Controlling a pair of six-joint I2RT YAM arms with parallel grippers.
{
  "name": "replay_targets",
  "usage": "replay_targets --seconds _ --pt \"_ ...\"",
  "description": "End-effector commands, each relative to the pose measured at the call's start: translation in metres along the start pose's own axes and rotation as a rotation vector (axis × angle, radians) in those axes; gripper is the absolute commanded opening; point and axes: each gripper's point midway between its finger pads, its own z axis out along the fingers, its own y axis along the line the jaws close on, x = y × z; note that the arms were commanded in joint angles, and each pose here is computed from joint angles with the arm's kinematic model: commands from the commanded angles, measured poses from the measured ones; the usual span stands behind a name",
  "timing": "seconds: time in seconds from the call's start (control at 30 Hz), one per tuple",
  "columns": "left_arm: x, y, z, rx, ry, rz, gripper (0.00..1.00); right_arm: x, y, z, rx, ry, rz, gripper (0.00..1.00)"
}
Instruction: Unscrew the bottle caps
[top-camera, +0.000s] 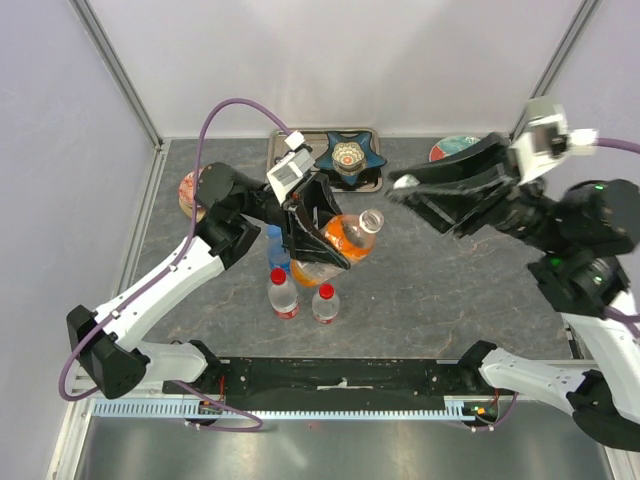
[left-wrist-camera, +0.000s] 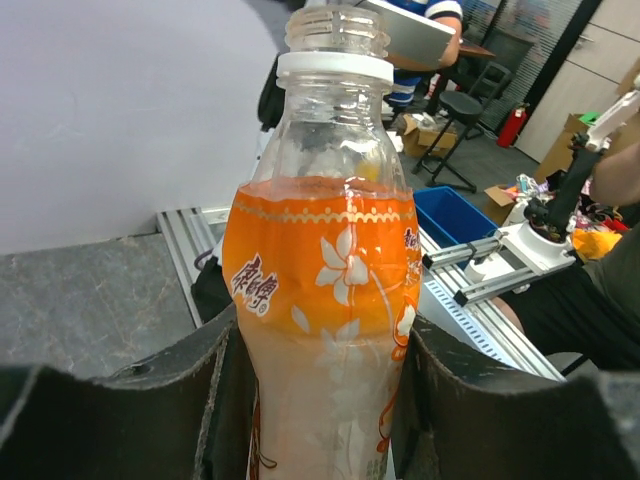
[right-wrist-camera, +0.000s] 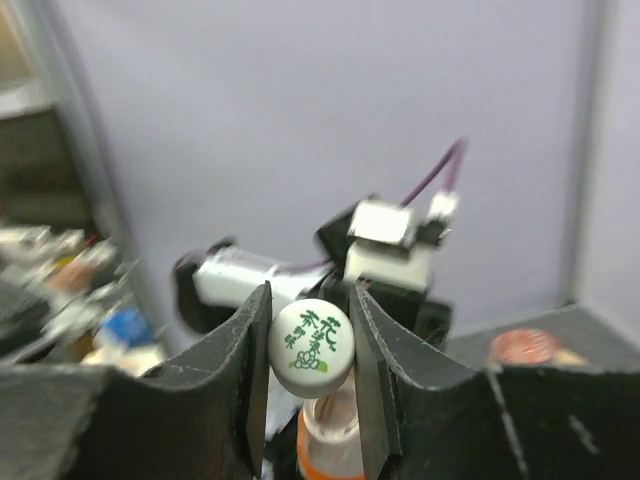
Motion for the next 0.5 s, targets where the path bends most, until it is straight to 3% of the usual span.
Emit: replay_targets --seconds 0.0,0.03,0.17,0.3,0.47 --pt "0.001 0.007 -0.004 -0.068 -0.009 0.015 0.52 -0.065 -0.057 -0.040 0.499 -0.207 -0.134 0.00" --pt "0.002 0.006 -0.005 -0.070 -0.007 0.012 0.52 -0.065 -0.090 -0.062 0.714 -0.227 -0.123 0.00" --pt "0.005 0.004 -0.010 -0.145 -0.032 0.043 0.52 0.005 -0.165 -0.120 1.153 -0.074 -0.110 0.00" --pt "-0.015 -0.002 -0.030 -0.388 -0.163 0.147 0.52 0.120 -0.206 -0.166 1.343 0.150 -0.048 0.00" --pt "-0.020 0.000 -0.058 -0.606 -0.237 0.204 0.53 0.261 -0.244 -0.205 1.473 0.406 0.103 0.00"
